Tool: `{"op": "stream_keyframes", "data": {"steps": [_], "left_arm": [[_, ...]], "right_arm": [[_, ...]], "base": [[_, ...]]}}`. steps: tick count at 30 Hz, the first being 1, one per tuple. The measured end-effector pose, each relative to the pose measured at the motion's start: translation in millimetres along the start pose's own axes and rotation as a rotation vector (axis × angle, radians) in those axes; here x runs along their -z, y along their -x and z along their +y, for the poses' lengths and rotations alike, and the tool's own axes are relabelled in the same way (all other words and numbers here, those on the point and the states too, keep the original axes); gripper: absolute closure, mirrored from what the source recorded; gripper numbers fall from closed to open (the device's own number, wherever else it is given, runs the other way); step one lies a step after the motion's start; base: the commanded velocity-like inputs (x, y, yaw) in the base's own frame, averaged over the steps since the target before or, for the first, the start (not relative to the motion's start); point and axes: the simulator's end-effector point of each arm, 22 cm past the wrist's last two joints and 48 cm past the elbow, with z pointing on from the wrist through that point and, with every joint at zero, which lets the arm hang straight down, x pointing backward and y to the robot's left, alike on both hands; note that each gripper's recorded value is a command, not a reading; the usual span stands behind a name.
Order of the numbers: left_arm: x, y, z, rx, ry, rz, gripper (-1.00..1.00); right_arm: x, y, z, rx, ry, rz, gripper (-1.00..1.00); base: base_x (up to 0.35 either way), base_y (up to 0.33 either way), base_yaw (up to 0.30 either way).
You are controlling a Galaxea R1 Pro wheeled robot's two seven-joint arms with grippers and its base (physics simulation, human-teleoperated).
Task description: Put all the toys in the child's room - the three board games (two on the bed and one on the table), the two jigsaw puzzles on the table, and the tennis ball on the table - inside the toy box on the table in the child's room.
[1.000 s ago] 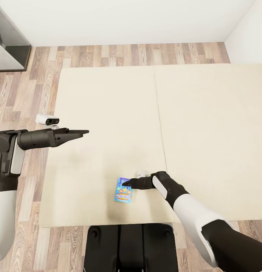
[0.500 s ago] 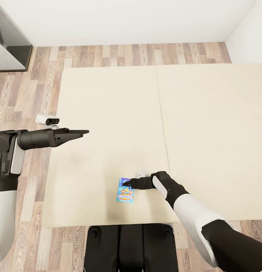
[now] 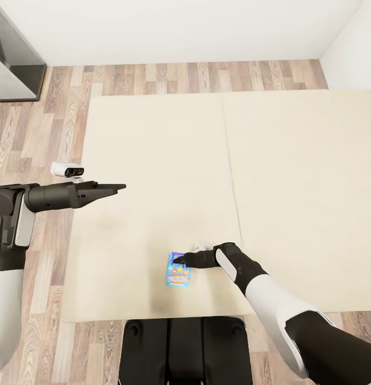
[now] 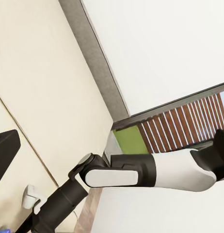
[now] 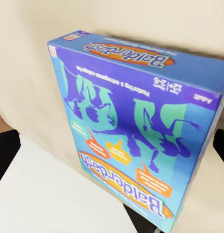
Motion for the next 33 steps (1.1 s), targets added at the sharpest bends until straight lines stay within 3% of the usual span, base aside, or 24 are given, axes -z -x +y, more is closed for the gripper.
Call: {"op": "stream_keyframes", "data": {"steps": [16,33], "left_arm": [[0.2,0.2,0.0,0.000,0.000,-0.001,-1.00],[-0.3,-0.1,-0.1,0.000,-0.001,0.000,-1.00]], "right_arm": [[0.0,-0.4,0.5,-0.003,0.002,0.002,-1.00],[0.2,-2.1,-0.2,-0.005,0.000,0.009,-1.00]], "base": [[0.000,0.106,0.000],[0.000,0.007,0.000]]}}
